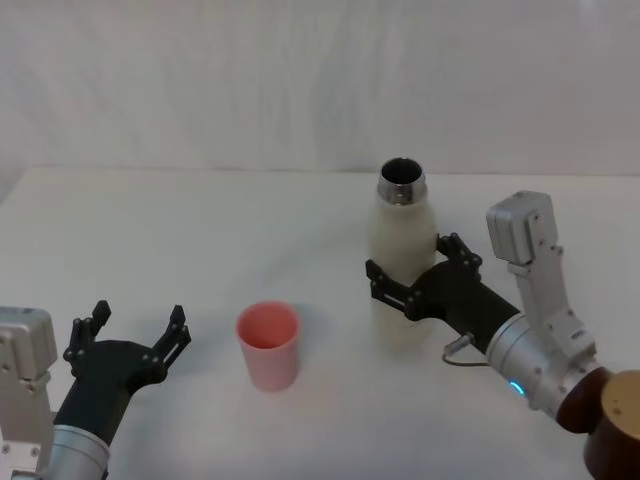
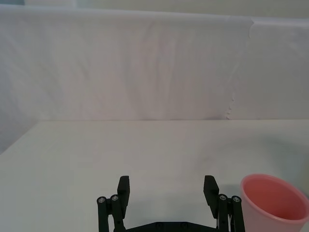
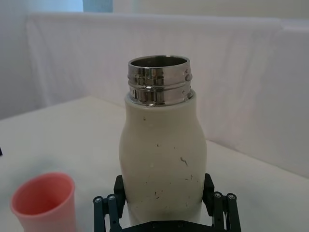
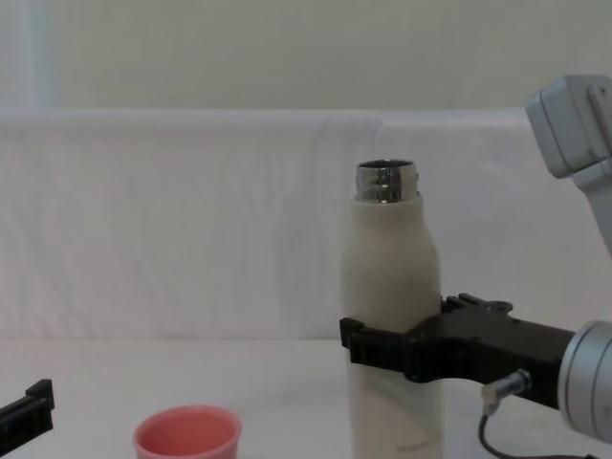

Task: Grasp the thermos with one hand and pour water into the cup lid.

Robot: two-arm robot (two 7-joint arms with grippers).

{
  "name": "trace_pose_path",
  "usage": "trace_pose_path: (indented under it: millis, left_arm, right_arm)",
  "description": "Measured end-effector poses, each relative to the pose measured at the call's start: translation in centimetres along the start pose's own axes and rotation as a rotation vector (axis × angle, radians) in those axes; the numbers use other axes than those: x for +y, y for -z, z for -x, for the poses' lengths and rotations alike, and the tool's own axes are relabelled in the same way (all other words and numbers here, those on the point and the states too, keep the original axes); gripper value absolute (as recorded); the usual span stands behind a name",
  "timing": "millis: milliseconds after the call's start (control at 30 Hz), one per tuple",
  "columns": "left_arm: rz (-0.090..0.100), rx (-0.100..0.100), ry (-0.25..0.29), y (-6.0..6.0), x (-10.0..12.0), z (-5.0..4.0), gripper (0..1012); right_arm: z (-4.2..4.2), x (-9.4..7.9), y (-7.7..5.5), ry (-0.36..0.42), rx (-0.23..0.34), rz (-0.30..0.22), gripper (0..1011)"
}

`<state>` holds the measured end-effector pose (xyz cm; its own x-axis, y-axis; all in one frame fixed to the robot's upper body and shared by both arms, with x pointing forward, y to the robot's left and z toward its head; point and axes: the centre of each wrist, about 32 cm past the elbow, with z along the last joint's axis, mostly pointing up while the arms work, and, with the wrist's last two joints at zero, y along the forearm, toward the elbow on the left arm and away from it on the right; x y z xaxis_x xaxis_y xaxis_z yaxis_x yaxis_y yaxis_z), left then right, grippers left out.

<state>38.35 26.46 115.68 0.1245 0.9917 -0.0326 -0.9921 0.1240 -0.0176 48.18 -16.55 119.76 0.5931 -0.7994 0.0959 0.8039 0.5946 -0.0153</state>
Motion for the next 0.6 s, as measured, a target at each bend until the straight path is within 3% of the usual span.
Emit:
trace_pose_path:
  millis: [333, 600]
  left_arm:
    - [0.0, 0.0, 0.0, 0.0, 0.0, 0.0, 1001]
    - [0.0, 0.0, 0.0, 0.0, 0.0, 0.0, 1001]
  right_arm:
    - [-0.6, -1.2, -1.0, 0.02, -0.143, 0.034, 957]
    - [-0.48, -1.3, -1.6, 0.014, -0.26, 0.067, 957]
